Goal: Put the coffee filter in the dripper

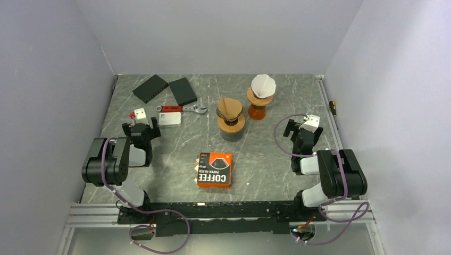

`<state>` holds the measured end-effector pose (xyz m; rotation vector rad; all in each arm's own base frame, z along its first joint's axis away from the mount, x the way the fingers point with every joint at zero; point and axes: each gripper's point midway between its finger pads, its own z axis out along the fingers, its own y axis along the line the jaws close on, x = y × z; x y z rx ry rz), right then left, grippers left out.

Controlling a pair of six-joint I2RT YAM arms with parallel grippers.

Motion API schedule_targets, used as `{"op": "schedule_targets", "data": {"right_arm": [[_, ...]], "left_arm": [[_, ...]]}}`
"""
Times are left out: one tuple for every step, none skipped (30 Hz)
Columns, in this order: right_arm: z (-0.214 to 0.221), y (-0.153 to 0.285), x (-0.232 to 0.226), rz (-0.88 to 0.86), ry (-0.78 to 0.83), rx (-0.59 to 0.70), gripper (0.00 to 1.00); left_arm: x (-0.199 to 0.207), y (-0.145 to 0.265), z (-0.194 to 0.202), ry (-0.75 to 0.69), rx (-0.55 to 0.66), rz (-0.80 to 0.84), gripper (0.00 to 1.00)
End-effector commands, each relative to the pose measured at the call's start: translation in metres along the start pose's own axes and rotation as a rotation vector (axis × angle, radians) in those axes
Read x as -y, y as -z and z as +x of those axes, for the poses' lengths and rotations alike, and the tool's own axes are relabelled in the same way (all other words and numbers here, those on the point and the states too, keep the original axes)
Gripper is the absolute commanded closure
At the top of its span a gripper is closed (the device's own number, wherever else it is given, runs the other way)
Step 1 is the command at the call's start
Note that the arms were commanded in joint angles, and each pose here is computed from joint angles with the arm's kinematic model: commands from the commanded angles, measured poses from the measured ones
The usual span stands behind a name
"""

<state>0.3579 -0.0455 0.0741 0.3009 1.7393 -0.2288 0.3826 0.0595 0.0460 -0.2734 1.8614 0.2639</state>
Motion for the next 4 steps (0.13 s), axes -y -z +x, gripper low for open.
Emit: {"op": "schedule_targets", "data": {"right_arm": [[-0.0234, -0.0054, -0.0033, -0.006, -0.021, 0.078, 0.0], [-0.0232, -0.0052, -0.0035, -0.007, -0.021, 0.078, 0.0], [-0.0236, -0.0055, -0.0032, -0.006, -0.021, 0.078, 0.0], [-0.0234, -0.0052, -0.0034, -0.006, -0.021, 0.078, 0.0]], "left_arm": [[0.0011, -0.0054, -0.0131, 0.027, 0.036, -0.011, 0.01], [0.001, -0.0053, -0.0132, 0.028, 0.036, -0.012, 0.0], [0.0011, -0.0052, -0.0128, 0.028, 0.035, -0.011, 0.01], [0.001, -0.005, -0.0131, 0.028, 0.036, -0.011, 0.01]]}}
